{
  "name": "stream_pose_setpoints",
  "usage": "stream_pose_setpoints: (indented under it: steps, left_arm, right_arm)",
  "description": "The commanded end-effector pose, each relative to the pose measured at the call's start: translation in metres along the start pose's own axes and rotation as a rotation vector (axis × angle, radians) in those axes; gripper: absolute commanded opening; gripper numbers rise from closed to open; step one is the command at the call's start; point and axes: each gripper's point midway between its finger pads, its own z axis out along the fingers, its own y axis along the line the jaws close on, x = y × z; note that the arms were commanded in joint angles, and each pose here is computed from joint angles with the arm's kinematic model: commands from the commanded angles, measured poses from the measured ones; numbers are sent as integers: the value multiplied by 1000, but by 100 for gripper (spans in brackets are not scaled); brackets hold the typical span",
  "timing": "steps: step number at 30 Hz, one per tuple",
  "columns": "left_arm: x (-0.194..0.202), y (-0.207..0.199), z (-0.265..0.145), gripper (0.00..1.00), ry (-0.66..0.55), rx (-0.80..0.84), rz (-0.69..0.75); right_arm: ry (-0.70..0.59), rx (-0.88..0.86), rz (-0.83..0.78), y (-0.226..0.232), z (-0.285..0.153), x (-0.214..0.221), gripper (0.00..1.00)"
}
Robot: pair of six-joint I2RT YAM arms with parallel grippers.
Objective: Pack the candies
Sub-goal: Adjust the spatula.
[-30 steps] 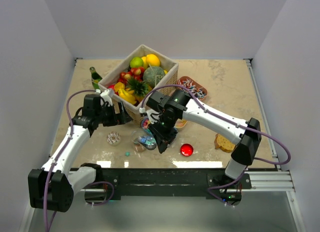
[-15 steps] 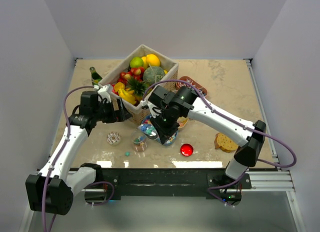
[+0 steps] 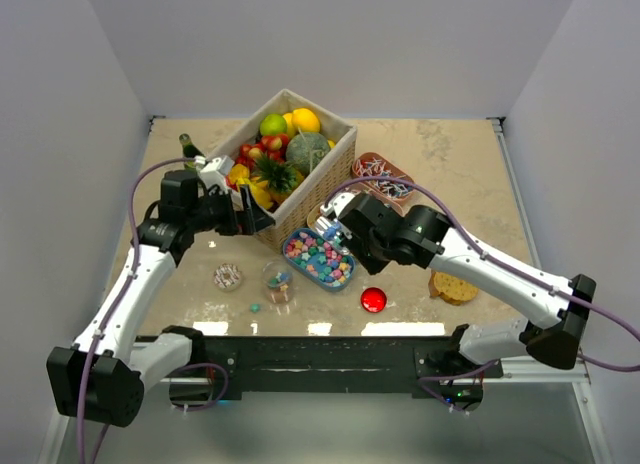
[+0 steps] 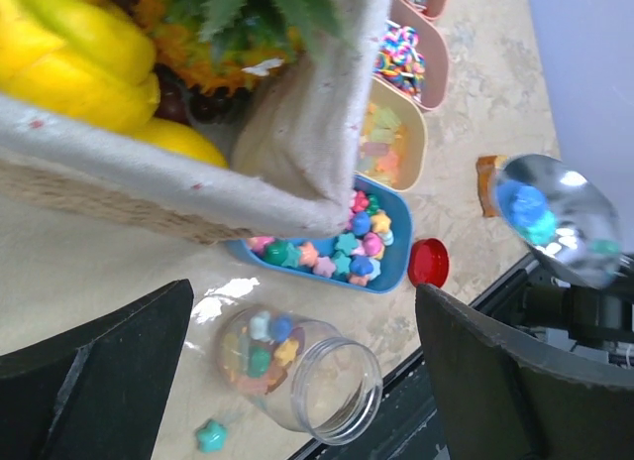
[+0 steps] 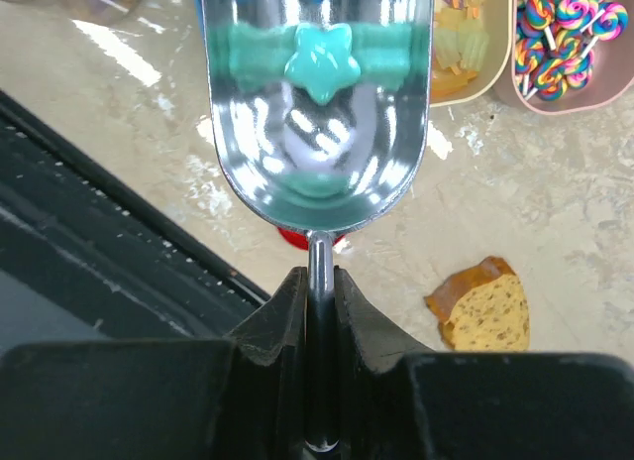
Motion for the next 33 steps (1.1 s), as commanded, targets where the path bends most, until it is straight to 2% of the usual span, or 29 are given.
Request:
stream_pose_setpoints:
  steps: [1,4,15,21,24,27,28,33]
  left_arm:
    - [-29,-49,1,100,-66,142,100]
    - [-27,-62,10,100,-46,158,115]
    - [-23,-93,30,100,-5,288,145]
    - [-11,-104,39,95,46,344,170]
    - [-8,-101,43,86,65,341,172]
    - [-4,-104,43,71,83,372,190]
    - [0,-108,41,65,97,404,205]
    - [12,-121,32,49,135,533,257]
  right_arm:
    - [-90,71,-39,-10,15,-20,0]
    - [-72,54,-50,-6,22,-14,0]
    - [-184,-107,-96,16,1,-24,0]
    - [-237,-205,-121,29,-18,-32,0]
    - [-274,-237,-124,32,-30,-36,0]
    - [-310,-241,-121,30,-40,-40,0]
    - [-322,-241,-120,30,-44,-42,0]
    - [-341,-302,-131,39,-55,-46,0]
